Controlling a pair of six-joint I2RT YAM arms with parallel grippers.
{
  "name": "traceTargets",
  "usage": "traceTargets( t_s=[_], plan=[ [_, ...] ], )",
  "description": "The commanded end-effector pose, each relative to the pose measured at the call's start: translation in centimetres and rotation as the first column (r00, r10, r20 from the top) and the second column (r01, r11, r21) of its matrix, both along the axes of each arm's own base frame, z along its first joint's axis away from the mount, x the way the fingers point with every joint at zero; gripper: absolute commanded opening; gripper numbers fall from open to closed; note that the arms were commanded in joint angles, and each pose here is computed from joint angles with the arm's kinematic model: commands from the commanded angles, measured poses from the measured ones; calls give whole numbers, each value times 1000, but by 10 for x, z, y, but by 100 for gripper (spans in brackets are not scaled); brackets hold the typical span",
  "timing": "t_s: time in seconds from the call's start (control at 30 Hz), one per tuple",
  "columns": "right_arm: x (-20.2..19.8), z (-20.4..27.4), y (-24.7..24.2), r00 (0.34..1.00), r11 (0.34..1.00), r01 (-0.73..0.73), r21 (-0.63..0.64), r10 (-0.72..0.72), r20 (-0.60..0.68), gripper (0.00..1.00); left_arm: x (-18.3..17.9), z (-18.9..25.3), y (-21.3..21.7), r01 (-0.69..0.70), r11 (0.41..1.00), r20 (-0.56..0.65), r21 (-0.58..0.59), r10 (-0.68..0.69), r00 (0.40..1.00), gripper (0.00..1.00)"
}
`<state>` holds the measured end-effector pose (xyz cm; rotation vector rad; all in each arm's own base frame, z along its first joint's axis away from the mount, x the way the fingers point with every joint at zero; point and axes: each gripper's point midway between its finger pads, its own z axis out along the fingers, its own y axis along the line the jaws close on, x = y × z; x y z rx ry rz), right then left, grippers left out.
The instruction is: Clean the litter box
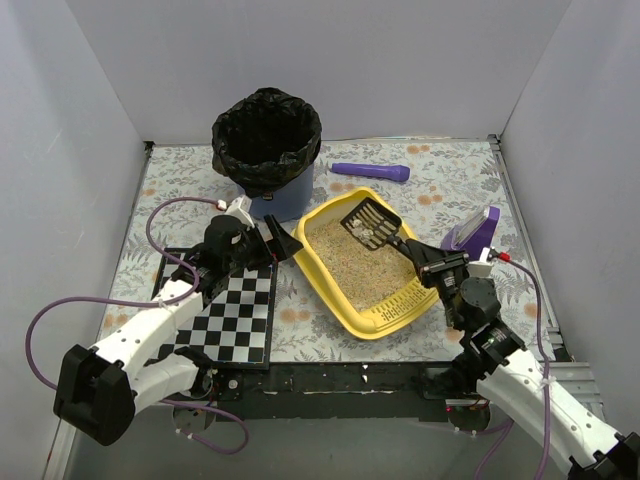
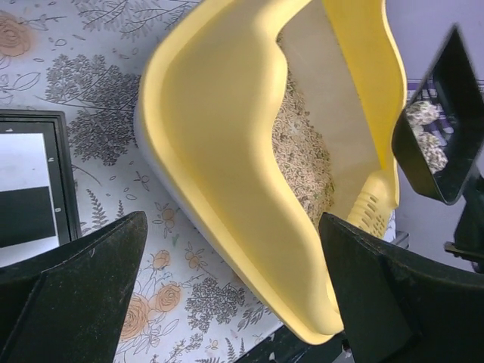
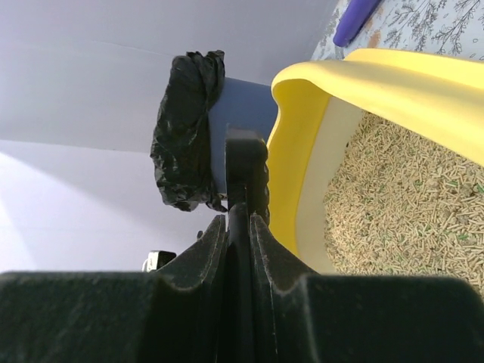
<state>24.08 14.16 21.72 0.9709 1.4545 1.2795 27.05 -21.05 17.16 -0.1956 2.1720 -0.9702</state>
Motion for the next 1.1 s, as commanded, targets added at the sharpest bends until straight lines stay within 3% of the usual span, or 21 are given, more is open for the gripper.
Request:
traceTargets(
  t_s=[0.0,0.4,0.7,0.87,1.07],
  plan=[
    [2,60,8,995,999,-31,-36,35,91,1,8,6,8,-63,998,4,23,63,998,98],
    [28,145,48,974,991,-126,33,117,192,1,7,20,19,-131,991,34,5,131,991,98],
    [55,192,84,971,986,-152,67,137,196,1,9,23,29,-189,982,55,6,188,981,98],
    [65,223,110,953,982,-187,-20,186,241,1,7,24,28,-179,984,54,1,179,982,98],
    [94,235,128,966,992,-118,-49,126,226,1,6,26,30,-187,982,64,-2,187,980,98]
  ],
)
